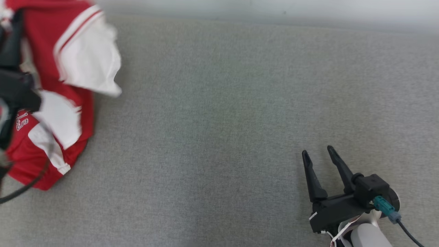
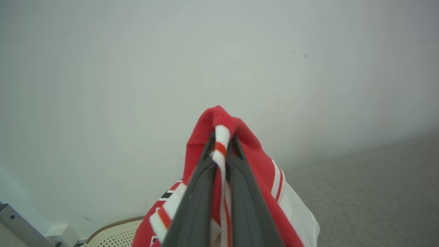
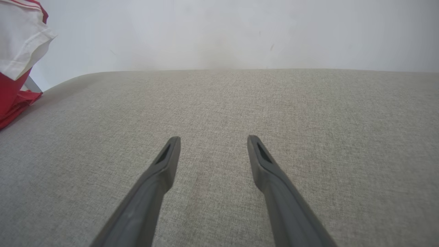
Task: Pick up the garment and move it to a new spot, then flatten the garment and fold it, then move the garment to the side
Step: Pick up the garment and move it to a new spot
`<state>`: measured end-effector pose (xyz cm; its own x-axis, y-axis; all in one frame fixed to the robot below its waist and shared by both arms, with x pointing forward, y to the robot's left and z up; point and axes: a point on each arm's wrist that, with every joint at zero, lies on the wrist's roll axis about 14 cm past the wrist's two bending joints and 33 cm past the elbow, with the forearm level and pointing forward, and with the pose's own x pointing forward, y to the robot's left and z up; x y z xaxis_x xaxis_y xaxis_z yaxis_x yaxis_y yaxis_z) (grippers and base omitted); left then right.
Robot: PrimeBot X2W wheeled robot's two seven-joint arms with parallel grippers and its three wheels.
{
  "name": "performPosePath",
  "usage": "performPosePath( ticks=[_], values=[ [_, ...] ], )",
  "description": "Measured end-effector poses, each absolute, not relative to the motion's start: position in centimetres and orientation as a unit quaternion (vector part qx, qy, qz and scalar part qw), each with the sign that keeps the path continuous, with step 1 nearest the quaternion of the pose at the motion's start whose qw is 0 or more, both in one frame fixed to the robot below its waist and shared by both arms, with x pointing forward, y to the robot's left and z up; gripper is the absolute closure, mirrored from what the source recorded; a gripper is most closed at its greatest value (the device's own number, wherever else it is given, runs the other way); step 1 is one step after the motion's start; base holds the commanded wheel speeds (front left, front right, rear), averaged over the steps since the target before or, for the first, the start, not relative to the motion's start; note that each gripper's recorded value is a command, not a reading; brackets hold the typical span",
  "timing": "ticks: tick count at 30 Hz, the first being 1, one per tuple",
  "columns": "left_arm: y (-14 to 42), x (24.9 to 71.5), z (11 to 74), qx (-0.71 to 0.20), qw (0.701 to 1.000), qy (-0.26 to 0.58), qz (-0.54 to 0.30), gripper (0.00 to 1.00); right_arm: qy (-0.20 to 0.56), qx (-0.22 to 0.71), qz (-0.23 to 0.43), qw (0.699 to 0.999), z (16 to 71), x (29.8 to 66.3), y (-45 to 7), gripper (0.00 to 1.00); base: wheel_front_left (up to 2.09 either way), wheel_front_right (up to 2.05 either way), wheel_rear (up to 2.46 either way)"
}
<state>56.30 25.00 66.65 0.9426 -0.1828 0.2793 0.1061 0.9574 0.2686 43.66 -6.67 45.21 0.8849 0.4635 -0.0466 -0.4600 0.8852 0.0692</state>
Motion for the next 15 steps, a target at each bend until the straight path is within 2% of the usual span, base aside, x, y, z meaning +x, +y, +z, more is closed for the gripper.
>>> performPosePath(
  ticks=[6,12,15],
  values=[
    [16.2,54.4,70.4,0.067,0.958,-0.225,-0.167,1.0,0.017,0.041,0.221,0.974,46.8,42.6,-7.1,0.0,0.0,0.0,0.0],
    [7.2,52.6,66.4,-0.028,0.949,-0.192,-0.25,1.0,0.017,0.047,0.187,0.981,47.2,41.1,-9.2,0.0,0.0,0.0,0.0],
    [0.9,51.2,64.1,-0.081,0.936,-0.16,-0.304,1.0,0.012,0.044,0.159,0.986,47.6,40.3,-11.2,0.0,0.0,0.0,0.0]
  ],
)
